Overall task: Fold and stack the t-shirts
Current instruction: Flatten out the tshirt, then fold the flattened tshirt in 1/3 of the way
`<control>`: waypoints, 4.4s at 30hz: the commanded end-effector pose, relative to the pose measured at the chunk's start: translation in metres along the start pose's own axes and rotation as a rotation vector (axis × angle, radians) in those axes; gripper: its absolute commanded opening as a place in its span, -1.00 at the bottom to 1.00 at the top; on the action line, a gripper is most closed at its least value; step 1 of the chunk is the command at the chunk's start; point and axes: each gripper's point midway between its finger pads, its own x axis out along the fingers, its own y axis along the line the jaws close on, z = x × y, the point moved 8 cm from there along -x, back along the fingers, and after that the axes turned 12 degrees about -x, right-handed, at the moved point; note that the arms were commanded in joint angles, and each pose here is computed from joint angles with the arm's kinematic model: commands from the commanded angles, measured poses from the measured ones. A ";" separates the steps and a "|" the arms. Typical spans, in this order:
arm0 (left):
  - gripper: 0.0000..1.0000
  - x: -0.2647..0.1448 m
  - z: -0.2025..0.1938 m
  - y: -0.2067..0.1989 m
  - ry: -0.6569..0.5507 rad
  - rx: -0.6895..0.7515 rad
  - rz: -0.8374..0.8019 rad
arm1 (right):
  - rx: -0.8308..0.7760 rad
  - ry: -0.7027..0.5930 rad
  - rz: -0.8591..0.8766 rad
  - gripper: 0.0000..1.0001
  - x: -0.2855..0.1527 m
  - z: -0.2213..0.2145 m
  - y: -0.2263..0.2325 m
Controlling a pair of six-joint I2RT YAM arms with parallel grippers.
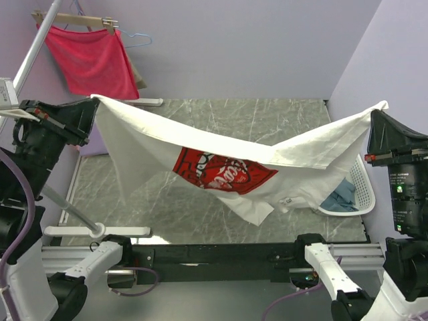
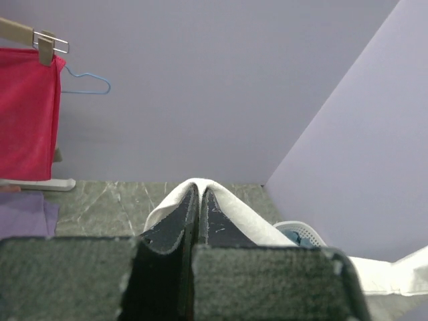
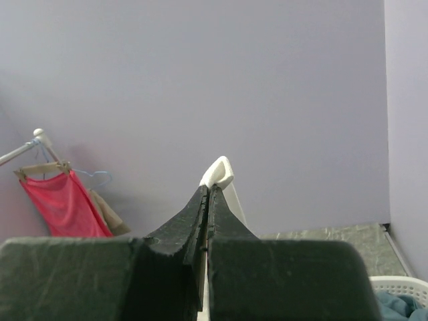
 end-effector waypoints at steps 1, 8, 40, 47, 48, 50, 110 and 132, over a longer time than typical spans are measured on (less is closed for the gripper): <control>-0.98 0.037 -0.027 0.026 0.103 -0.015 0.076 | 0.013 0.074 -0.008 -1.00 0.048 -0.025 -0.001; -0.98 0.098 -0.102 0.092 0.249 -0.083 0.200 | 0.000 0.285 -0.061 -1.00 0.163 -0.118 -0.010; -0.99 0.317 -0.298 0.379 0.549 -0.254 0.519 | 0.174 0.931 -0.041 -1.00 0.309 -0.481 -0.037; -0.99 0.274 -0.291 0.353 0.565 -0.273 0.491 | 0.171 0.951 -0.038 -1.00 0.251 -0.441 -0.029; -0.99 0.268 -0.294 0.353 0.581 -0.279 0.506 | 0.165 0.952 -0.042 -1.00 0.247 -0.437 -0.029; -0.99 0.264 -0.288 0.346 0.574 -0.283 0.497 | 0.144 0.947 -0.063 -1.00 0.237 -0.425 -0.031; -0.99 0.251 -0.330 0.384 0.732 -0.332 0.605 | 0.587 1.016 0.072 -1.00 0.118 -0.391 0.075; -0.99 0.246 -0.333 0.386 0.767 -0.322 0.620 | -0.061 1.066 -0.422 0.42 0.047 -0.382 0.021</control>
